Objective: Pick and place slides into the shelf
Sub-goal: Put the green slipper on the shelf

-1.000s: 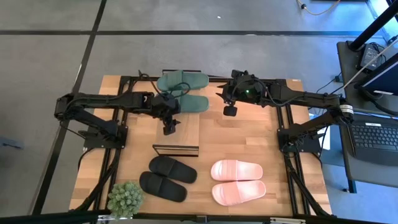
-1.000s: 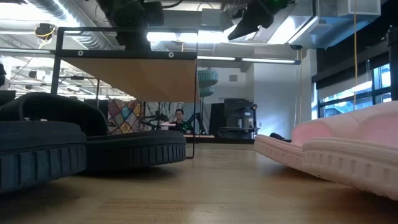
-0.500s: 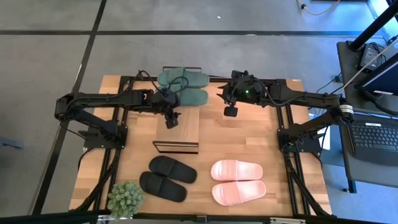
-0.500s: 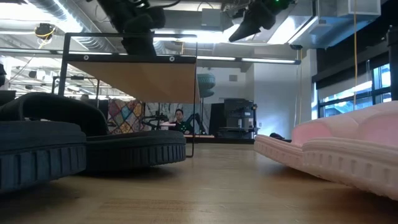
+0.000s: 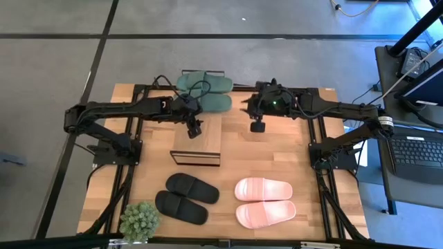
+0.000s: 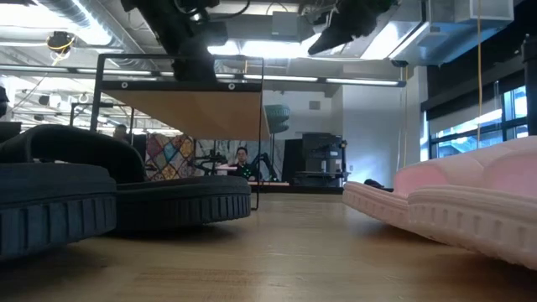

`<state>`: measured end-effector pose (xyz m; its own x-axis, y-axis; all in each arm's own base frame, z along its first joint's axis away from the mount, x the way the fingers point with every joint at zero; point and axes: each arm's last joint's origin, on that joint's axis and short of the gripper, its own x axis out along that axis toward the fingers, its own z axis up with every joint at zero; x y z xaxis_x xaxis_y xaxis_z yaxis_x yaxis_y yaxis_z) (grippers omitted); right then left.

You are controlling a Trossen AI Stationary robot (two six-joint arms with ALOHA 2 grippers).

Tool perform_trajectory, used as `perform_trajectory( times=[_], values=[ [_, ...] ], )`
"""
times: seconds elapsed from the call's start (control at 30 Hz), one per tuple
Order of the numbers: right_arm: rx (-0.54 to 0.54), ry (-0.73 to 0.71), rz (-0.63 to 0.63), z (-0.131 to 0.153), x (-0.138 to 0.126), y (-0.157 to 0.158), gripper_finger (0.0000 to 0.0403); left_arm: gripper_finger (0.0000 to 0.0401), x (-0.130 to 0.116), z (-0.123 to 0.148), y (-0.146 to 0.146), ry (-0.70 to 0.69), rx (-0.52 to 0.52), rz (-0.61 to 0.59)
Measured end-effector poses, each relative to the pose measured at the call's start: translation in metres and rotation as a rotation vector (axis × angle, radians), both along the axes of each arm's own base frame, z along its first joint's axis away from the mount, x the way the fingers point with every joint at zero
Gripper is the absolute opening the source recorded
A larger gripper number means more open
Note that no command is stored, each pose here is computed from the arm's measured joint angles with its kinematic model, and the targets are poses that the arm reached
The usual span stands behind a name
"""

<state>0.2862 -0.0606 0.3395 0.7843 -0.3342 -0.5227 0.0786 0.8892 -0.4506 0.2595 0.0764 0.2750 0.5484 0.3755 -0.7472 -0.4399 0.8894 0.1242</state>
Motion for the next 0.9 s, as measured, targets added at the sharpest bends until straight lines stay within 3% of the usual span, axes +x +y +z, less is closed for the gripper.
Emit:
perform_trajectory(
  times=[0.17, 0.9],
  values=[
    [0.109, -0.018, 0.203, -0.001, 0.003, 0.014, 0.0125, 0.0228, 0.007, -0.009, 0.008, 0.016, -0.004, 0.02],
    [0.112, -0.006, 0.216, -0.002, 0.003, 0.017, 0.0125, 0.0227, 0.008, -0.009, 0.026, -0.035, 0.006, 0.077]
  ],
)
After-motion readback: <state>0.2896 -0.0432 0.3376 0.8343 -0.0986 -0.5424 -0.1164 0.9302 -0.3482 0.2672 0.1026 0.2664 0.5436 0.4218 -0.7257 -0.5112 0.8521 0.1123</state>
